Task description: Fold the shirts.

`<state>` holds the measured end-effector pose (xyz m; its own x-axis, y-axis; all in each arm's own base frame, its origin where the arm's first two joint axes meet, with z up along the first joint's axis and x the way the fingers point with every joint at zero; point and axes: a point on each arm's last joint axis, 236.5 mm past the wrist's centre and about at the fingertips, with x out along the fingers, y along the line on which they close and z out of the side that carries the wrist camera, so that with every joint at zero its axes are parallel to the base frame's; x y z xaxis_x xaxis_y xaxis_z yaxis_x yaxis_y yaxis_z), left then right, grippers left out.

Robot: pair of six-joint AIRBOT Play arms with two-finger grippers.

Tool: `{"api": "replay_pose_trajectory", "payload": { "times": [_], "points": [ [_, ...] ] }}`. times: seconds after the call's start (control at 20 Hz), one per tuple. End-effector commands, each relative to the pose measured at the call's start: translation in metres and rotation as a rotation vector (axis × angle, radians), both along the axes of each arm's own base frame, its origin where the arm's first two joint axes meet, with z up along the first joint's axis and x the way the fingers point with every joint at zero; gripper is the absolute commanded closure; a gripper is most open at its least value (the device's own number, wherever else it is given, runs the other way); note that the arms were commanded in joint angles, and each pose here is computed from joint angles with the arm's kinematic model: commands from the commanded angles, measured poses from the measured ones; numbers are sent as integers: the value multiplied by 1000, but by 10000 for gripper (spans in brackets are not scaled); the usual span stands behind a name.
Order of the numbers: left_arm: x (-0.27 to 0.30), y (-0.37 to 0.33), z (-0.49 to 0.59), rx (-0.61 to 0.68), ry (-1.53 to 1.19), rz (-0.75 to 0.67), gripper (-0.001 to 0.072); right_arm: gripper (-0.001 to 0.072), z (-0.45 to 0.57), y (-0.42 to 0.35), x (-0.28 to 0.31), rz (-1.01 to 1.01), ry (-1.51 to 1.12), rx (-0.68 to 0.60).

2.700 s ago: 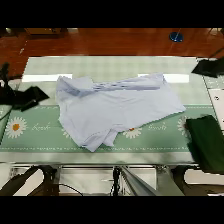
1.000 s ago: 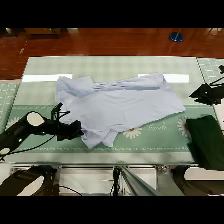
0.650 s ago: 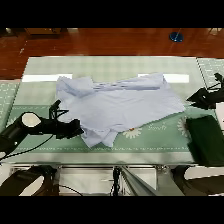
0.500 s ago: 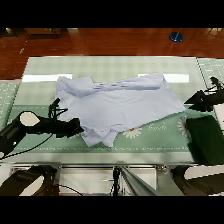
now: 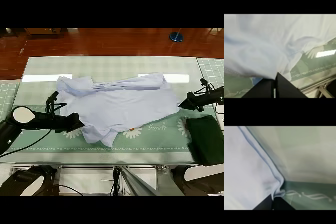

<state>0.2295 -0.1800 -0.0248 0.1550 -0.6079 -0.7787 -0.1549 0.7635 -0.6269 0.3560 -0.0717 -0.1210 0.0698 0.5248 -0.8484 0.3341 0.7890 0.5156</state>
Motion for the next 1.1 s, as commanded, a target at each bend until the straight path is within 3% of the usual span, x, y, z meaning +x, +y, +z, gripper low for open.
{"api": "replay_pose_trajectory", "payload": {
  "times": [0.0, 0.15, 0.3, 0.45, 0.65, 0.85, 1.05],
  "points": [
    [12, -2, 17, -3, -70, -28, 688, 684, 15, 20, 20, 1, -80, 34],
    [48, -2, 84, -13, -310, -65, 688, 686, 99, 24, 59, -71, -340, 114],
    [88, 19, 237, -36, -700, 30, 688, 686, 260, 41, 96, -140, -745, 278],
    [61, 53, 424, 41, -1206, 75, 688, 687, 469, 91, 65, -66, -1231, 427],
    [-35, 76, 574, 207, -1636, 141, 689, 687, 620, 139, -36, 21, -1618, 102],
    [-103, 76, 592, 263, -1632, 160, 689, 687, 679, 145, -134, -123, -1753, -272],
    [-151, 82, 574, 272, -1548, 230, 691, 688, 674, 125, -202, -218, -1685, -645]
  ]
}}
